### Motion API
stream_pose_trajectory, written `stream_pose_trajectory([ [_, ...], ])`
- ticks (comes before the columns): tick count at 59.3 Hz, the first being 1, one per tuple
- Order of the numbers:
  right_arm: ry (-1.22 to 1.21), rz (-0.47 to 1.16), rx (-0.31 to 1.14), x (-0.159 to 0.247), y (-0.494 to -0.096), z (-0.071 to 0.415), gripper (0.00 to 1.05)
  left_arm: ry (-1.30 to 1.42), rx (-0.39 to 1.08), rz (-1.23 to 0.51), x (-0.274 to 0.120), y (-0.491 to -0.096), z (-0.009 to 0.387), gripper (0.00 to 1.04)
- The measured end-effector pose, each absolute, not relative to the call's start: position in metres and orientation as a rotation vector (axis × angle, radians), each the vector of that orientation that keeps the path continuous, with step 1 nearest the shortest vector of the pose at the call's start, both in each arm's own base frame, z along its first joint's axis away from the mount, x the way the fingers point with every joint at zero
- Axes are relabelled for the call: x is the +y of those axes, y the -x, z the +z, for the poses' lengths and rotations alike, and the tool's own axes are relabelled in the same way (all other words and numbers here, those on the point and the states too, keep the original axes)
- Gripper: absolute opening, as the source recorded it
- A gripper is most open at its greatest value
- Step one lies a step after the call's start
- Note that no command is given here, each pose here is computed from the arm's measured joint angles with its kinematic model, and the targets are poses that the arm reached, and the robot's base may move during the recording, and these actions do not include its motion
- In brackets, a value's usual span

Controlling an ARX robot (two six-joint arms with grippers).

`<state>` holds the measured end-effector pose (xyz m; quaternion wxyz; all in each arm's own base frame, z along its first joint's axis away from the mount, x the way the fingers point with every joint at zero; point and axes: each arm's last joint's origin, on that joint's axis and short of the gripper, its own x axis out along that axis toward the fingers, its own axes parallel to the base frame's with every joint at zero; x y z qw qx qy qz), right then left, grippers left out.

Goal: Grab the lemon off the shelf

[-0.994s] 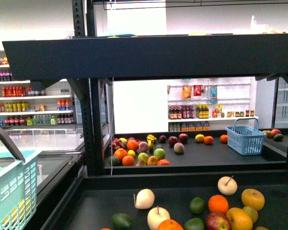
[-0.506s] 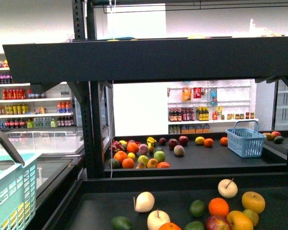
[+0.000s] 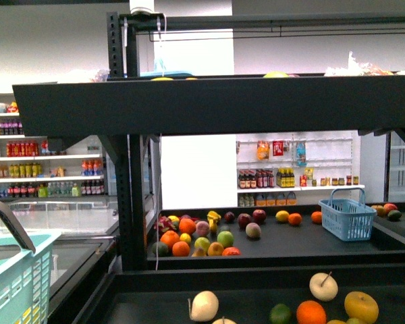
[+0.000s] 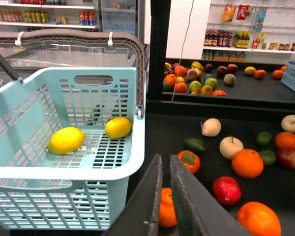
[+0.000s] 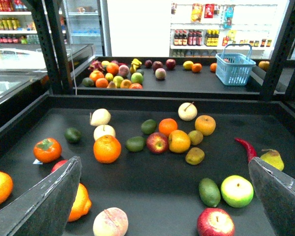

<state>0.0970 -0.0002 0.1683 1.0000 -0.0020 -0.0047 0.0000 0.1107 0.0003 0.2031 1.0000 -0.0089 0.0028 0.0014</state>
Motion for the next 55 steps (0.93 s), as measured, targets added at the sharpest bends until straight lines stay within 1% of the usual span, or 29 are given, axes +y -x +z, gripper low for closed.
stream_pose_trajectory([
  [11, 0.004, 0.0, -0.009, 0.0, -0.097, 0.168, 1.02, 0.013, 0.021, 0.003, 0.0, -0.101, 0.19, 0.03],
  [15, 0.004, 0.0, -0.009, 0.0, -0.097, 0.168, 1.02, 0.012, 0.001, 0.003, 0.0, -0.098, 0.188, 0.03],
  [36, 0.004, 0.0, -0.01, 0.0, -0.097, 0.168, 1.02, 0.011, 0.001, 0.003, 0.0, -0.098, 0.177, 0.03],
  [42, 0.004, 0.0, -0.01, 0.0, -0.097, 0.168, 1.02, 0.011, 0.001, 0.003, 0.0, -0.098, 0.167, 0.03],
  [55, 0.004, 0.0, -0.01, 0.0, -0.097, 0.168, 1.02, 0.011, -0.003, 0.003, 0.0, -0.097, 0.167, 0.03],
])
